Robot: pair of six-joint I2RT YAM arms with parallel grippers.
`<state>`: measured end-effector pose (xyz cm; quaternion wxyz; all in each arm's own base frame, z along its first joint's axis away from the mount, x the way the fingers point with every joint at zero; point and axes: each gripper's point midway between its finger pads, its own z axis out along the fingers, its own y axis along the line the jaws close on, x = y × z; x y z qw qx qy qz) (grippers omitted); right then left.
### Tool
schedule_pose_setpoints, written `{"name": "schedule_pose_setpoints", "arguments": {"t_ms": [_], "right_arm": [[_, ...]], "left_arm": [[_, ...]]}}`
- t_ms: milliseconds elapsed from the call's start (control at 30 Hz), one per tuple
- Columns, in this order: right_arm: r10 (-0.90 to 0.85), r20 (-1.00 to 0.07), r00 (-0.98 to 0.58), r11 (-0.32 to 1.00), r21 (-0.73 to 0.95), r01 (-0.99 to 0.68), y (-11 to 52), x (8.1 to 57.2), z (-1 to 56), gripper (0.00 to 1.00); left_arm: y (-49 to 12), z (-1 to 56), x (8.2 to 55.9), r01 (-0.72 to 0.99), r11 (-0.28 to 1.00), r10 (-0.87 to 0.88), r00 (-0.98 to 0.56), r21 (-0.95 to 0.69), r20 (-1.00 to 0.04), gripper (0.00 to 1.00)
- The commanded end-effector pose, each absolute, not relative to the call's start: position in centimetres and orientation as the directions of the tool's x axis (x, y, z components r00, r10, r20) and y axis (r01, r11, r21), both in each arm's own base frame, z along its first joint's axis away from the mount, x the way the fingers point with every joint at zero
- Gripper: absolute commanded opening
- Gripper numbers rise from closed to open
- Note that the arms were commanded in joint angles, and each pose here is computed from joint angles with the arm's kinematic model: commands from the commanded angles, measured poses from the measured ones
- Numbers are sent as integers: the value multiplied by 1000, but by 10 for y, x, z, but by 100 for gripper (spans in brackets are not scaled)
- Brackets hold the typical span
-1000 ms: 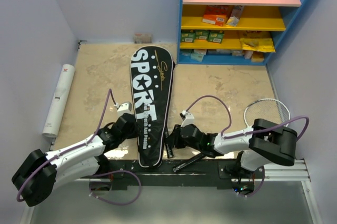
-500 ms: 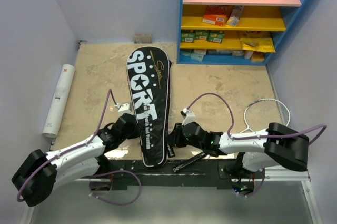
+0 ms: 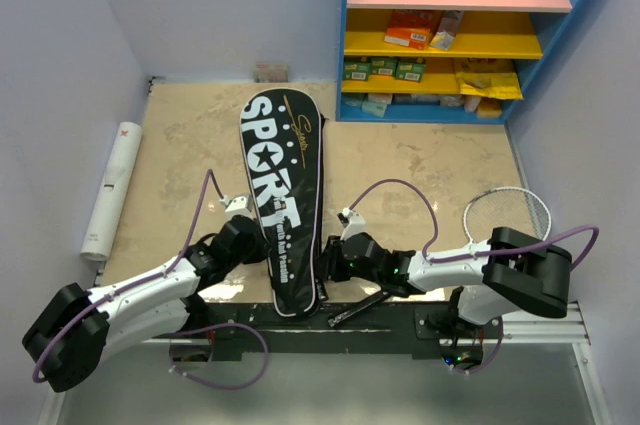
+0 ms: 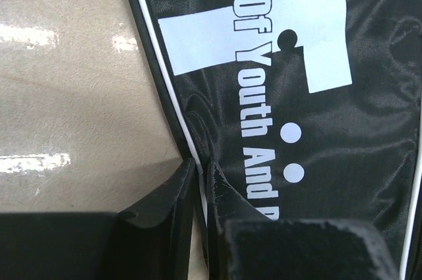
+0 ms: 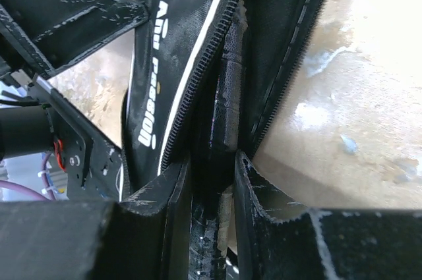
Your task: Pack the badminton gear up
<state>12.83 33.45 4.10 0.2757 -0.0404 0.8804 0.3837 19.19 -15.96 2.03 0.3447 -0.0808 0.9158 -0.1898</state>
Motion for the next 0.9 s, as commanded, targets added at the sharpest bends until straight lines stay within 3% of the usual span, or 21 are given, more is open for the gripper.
{"name": "schedule_pose_setpoints", "arguments": {"t_ms": [0,667,733,767,867], "right_arm": [[208,-512,-833,507,785,-356,378,125,103,0],[293,-421,-859,364,879,-307,425,110,102,0],[272,-425,-863,350,880,-323,432,103,104,5],[260,-426,-866,349,878,-328,434,100,104,15],[230,-438,-869,356,869,-343,438,95,104,30]], "left_arm": [[-172,18,187,41,896,-255,-767,-442,-588,14],[-185,29,188,111,862,-247,-758,-494,-603,12],[-185,30,188,118,860,-247,-756,-497,-607,12],[-186,31,188,118,858,-250,-754,-499,-607,12],[-185,32,188,120,858,-250,-752,-499,-610,12]]}}
